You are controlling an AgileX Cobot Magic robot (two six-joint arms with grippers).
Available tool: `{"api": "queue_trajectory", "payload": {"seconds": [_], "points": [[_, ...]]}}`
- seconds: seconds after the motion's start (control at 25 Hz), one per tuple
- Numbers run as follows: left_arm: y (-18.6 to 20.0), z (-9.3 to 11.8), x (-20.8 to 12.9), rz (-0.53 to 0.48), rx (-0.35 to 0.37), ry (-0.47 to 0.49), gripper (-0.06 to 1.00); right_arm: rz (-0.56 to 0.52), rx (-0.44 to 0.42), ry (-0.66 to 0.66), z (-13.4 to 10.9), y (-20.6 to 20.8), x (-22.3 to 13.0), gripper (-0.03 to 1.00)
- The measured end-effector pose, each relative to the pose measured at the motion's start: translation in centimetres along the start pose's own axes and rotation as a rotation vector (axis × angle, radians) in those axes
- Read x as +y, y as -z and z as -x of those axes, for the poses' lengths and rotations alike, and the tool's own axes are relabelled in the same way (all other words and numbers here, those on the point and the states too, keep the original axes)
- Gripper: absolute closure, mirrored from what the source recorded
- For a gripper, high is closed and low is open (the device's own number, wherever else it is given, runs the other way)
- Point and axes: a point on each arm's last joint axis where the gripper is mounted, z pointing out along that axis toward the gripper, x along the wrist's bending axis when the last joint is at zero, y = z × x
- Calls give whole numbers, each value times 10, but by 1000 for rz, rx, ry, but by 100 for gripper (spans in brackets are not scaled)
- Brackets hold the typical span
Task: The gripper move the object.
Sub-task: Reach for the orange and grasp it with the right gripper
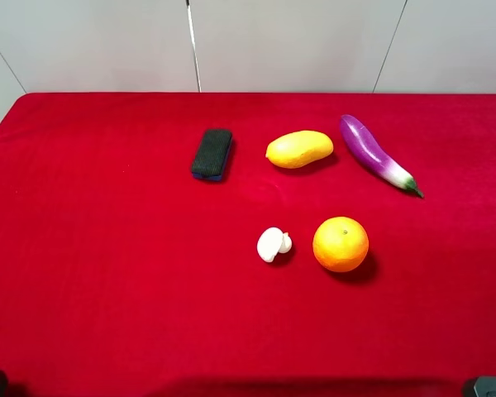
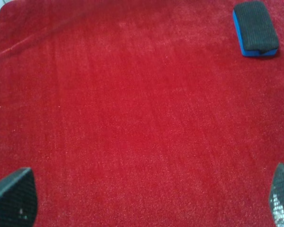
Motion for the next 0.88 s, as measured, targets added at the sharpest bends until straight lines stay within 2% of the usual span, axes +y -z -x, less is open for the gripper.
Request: {"api": "queue_trajectory", "payload": {"seconds": [0.88], "points": [[0,0,0,0,0,0,-3,0,4,-2,0,0,0,28]]}}
